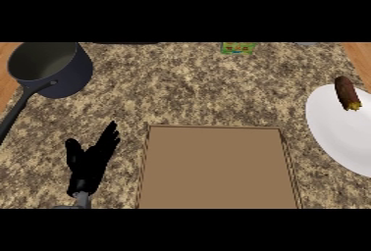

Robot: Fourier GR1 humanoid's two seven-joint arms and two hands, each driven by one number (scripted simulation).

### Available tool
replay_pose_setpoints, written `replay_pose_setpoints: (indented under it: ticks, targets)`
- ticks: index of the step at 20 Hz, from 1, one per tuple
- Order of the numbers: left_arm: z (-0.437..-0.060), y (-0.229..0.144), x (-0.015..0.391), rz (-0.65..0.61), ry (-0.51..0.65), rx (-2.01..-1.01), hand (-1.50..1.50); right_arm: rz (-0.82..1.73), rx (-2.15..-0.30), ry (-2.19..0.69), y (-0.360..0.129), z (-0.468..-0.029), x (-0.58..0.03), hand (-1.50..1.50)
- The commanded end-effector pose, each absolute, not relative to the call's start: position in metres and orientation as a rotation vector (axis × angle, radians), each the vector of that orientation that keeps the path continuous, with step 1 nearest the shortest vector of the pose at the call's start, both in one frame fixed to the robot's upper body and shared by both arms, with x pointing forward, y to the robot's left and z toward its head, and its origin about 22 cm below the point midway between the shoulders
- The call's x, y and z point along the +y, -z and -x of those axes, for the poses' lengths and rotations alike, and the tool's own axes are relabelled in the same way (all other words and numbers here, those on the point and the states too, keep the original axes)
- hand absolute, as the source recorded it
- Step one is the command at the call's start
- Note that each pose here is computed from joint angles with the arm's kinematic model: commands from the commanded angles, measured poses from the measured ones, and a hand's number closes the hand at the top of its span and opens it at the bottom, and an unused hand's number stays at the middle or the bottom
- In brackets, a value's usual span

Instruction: Pick the sweet potato from the tray and place it in the plate

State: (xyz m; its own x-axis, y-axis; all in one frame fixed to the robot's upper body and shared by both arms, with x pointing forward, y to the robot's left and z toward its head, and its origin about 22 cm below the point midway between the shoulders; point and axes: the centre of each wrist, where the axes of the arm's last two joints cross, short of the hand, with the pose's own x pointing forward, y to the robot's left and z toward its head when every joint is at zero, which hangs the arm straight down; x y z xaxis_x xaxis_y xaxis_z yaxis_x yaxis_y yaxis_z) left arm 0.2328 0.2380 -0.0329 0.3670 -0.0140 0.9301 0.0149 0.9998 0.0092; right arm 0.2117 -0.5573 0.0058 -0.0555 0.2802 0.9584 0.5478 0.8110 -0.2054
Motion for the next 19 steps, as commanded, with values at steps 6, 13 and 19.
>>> replay_pose_setpoints:
  ticks: [6, 13, 19]
  targets:
    - [-0.231, 0.040, 0.241, 0.003, 0.002, -1.188, 0.00, 0.569, -1.627, 0.078, 0.011, -0.137, -0.580, -1.50]
    - [-0.234, 0.034, 0.241, -0.003, 0.011, -1.185, 0.00, 0.607, -1.586, 0.028, 0.025, -0.113, -0.579, -1.50]
    - [-0.233, 0.036, 0.240, 0.015, -0.002, -1.186, 0.00, 0.633, -1.570, 0.003, 0.034, -0.086, -0.579, -1.50]
